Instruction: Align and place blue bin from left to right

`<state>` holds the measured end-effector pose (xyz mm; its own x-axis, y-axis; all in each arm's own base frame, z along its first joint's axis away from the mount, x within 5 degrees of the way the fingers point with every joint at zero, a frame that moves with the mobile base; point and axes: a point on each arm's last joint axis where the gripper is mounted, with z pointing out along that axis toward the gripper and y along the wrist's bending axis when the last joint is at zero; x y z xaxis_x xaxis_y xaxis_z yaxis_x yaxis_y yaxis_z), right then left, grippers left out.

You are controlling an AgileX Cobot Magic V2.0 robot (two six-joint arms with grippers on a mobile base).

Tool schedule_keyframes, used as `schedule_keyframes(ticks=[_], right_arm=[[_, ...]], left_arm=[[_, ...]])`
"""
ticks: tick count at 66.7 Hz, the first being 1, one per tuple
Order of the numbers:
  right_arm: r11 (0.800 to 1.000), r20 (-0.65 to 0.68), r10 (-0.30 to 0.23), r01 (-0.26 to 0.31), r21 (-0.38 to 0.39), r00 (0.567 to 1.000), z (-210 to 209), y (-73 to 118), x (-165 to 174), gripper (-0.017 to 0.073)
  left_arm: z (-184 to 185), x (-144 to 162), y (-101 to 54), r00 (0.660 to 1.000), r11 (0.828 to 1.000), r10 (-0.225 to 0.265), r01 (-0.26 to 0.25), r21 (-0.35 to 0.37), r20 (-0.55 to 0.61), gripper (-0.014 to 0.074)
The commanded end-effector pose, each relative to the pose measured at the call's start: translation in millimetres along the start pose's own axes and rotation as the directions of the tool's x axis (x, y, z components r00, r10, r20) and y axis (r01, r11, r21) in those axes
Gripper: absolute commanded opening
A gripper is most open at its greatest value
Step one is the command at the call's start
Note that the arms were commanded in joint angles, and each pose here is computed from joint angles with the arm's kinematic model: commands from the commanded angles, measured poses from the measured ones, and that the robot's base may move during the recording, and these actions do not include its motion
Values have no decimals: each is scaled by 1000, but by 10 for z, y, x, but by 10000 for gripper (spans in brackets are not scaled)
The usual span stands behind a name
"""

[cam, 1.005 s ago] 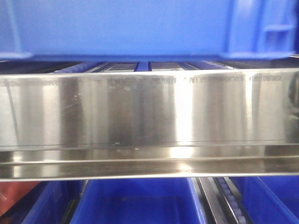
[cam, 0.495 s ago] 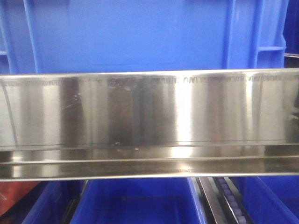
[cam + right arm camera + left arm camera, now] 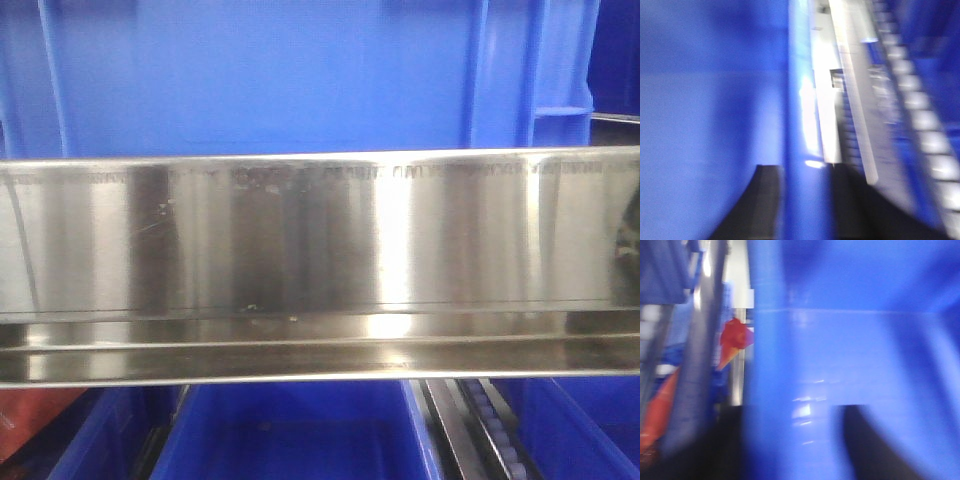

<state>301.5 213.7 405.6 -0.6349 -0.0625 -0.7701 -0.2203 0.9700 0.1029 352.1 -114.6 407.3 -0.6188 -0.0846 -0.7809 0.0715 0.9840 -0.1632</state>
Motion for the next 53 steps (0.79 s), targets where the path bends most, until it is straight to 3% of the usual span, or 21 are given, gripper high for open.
schedule_keyframes(ticks=[1, 7, 26, 31, 45, 48, 53], right_arm=[[997, 106, 4, 4, -78, 994, -103, 89, -121, 352], [997, 97, 5, 2, -72, 995, -114, 79, -115, 393], [998, 114, -12, 19, -64, 993, -326, 11, -146, 377], [997, 125, -30, 38, -65, 992, -386, -5, -158, 307], [996, 158, -47, 59, -72, 986, -565, -47, -189, -48], [996, 162, -47, 60, -72, 986, -582, -52, -193, -93], [996, 170, -45, 58, -74, 985, -618, -62, -199, -72]], left_arm=[[-128, -117, -124, 995, 996, -19, 10, 83, 102, 473], [-128, -117, -124, 995, 996, -19, 10, 83, 102, 475], [-292, -162, -103, 990, 997, -10, -1, 81, 141, 450], [-380, -182, -97, 987, 996, -14, 0, 86, 159, 357], [-552, -237, -73, 976, 997, 1, -19, 81, 219, -99], [-553, -246, -64, 973, 997, 16, -33, 68, 231, -111], [-593, -261, -61, 969, 997, 18, -36, 68, 246, -111]])
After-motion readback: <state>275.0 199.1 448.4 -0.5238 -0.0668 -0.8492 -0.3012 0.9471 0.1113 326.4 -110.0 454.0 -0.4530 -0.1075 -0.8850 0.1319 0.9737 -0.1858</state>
